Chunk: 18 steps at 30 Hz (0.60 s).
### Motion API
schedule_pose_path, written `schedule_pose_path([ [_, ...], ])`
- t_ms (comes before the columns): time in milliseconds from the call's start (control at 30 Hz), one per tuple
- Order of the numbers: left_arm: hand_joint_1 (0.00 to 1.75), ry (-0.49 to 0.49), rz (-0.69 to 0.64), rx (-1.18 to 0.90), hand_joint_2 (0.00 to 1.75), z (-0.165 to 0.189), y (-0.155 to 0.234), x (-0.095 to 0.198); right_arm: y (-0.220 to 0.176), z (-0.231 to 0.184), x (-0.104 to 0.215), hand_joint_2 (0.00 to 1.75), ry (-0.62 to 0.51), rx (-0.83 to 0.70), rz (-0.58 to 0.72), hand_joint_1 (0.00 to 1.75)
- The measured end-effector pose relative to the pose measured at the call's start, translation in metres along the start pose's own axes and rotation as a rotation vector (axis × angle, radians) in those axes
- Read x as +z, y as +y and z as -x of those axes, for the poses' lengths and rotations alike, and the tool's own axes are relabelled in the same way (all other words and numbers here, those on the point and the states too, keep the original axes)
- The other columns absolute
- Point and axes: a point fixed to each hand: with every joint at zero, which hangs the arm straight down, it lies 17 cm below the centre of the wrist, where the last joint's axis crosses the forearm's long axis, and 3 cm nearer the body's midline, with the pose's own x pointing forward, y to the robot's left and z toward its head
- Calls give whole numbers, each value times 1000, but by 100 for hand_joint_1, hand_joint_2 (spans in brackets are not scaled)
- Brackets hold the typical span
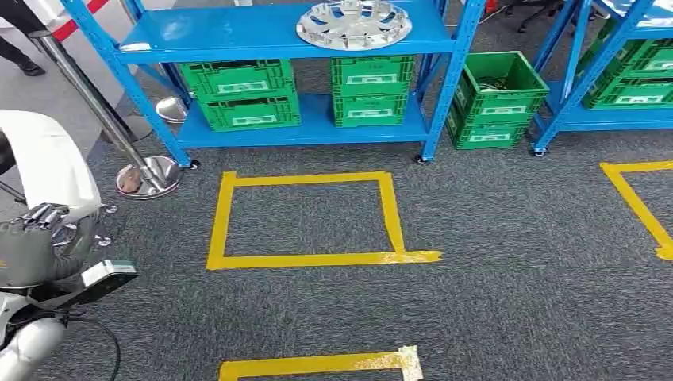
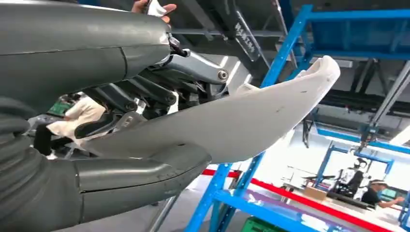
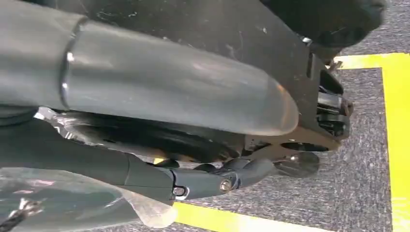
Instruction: Take the parts from the cabinet and place them on the table.
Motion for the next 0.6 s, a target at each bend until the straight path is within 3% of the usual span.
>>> schedule_pose_path([
  [600,175,-35,4,-15,175,-12,-4,-9,-3,-4,-1,0,-8,4,1,0],
])
